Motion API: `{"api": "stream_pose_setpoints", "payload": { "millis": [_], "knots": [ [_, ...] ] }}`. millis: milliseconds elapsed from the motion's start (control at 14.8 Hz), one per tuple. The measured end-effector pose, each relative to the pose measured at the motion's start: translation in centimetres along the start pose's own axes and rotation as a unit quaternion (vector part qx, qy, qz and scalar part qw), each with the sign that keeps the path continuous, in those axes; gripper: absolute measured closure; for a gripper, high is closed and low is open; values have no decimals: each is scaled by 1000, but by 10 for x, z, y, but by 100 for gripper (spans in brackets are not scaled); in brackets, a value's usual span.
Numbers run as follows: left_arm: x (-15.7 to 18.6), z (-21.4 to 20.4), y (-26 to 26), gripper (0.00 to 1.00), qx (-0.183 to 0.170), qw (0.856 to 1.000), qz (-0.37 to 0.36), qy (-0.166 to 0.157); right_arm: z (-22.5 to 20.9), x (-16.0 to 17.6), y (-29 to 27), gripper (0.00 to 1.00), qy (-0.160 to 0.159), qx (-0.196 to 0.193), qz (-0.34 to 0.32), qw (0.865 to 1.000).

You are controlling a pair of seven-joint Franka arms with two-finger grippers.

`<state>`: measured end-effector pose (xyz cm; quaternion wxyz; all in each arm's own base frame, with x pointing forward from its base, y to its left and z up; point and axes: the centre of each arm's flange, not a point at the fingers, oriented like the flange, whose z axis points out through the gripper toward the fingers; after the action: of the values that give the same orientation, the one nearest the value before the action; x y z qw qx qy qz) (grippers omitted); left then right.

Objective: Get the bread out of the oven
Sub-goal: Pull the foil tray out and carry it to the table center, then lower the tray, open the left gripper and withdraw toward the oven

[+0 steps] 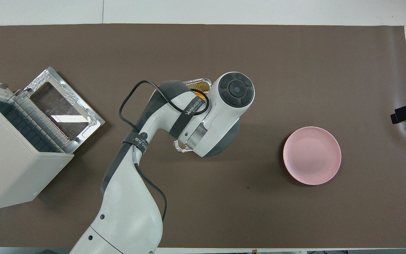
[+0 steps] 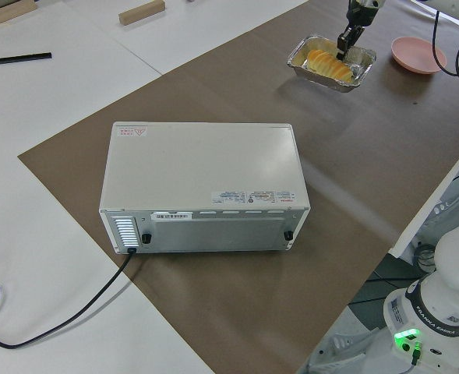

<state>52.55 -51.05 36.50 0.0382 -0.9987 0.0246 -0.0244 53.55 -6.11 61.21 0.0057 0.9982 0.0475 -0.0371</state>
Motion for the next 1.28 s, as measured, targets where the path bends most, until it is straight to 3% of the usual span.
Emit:
{"api": "stream_pose_setpoints", "payload": {
  "millis": [202,270,472,674,809,876,1079,1281],
  "knots": [
    [-6,13,12,98,-2,1000,9,4,0,0,0,0,0,0,0,1000],
    [-6,17,12,93,1,1000,9,2,0,0,0,0,0,0,0,1000],
    [6,10,2,60,1,1000,-2,13,0,0,0,0,0,0,0,1000],
    [36,-42,-38,29,-11,998,-37,44,0,0,0,0,0,0,0,1000],
    [61,-100,-110,5,-12,996,-74,40,0,0,0,0,0,0,0,1000],
    [70,-128,-155,0,-11,996,-80,30,0,0,0,0,0,0,0,1000],
    [78,-185,-289,0,-5,998,-67,-12,1,1,-4,0,-1,0,-4,1000],
    [71,-202,-401,0,-11,997,-58,-44,7,8,-28,0,7,-2,2,1000]
  ]
}}
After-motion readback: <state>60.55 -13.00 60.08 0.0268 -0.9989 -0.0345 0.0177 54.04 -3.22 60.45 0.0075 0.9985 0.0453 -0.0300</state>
